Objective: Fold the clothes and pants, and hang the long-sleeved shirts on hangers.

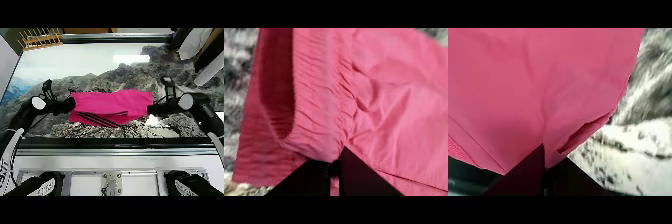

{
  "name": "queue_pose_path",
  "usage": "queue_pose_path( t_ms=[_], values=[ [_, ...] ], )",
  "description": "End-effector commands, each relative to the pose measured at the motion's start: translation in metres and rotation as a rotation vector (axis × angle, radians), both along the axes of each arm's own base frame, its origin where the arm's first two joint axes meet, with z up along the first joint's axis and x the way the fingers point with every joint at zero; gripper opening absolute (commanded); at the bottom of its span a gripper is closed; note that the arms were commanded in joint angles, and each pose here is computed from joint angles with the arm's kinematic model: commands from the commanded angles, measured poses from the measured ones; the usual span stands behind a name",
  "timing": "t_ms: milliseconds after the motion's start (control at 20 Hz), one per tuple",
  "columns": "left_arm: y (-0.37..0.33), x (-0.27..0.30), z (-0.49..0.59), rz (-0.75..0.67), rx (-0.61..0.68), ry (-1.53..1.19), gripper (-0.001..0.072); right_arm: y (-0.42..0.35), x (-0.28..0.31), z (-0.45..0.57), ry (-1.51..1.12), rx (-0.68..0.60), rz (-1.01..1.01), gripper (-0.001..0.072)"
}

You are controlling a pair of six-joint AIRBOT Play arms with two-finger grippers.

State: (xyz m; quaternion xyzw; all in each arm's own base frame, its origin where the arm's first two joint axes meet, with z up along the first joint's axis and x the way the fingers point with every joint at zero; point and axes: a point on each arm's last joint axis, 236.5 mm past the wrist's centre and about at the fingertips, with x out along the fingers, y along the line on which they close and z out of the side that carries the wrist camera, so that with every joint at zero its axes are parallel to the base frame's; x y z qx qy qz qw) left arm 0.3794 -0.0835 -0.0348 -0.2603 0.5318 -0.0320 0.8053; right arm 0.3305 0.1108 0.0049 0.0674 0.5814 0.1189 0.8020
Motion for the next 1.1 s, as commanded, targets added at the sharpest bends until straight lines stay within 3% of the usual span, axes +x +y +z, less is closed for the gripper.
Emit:
queue_pose_path(
  t_ms=[0,400,450,500,550,600,700,950,1000,1050],
  values=[
    [0.0,-0.036,-0.03,-0.012,0.016,0.07,0.0011,0.005,-0.05,-0.048,0.142,-0.023,0.043,0.0005],
    [0.002,-0.072,-0.056,-0.009,0.018,0.142,0.0014,0.012,-0.053,-0.069,0.163,-0.001,0.013,0.0018],
    [0.002,-0.073,-0.058,-0.008,0.018,0.147,0.022,0.017,-0.051,-0.068,0.164,0.026,0.001,0.0049],
    [0.002,-0.073,-0.057,-0.007,0.016,0.146,0.0482,0.024,-0.049,-0.067,0.159,0.06,-0.013,0.0299],
    [0.001,-0.071,-0.053,-0.012,0.014,0.141,0.0554,0.031,-0.046,-0.063,0.153,0.096,-0.025,0.056],
    [0.001,-0.067,-0.044,-0.016,0.01,0.128,0.0554,0.036,-0.043,-0.056,0.141,0.126,-0.035,0.0642],
    [0.005,-0.049,-0.001,-0.009,-0.001,0.037,0.0554,0.035,-0.027,-0.022,0.099,0.199,-0.073,0.0642],
    [0.008,-0.043,0.095,-0.008,-0.009,-0.197,0.0552,-0.06,-0.001,0.022,-0.01,0.192,-0.23,0.065],
    [0.006,-0.046,0.105,-0.01,-0.013,-0.224,0.0477,-0.077,-0.003,0.014,0.012,0.199,-0.257,0.0663],
    [0.001,-0.048,0.112,-0.021,-0.015,-0.245,0.0272,-0.09,-0.004,0.004,0.035,0.22,-0.285,0.0663]
  ],
)
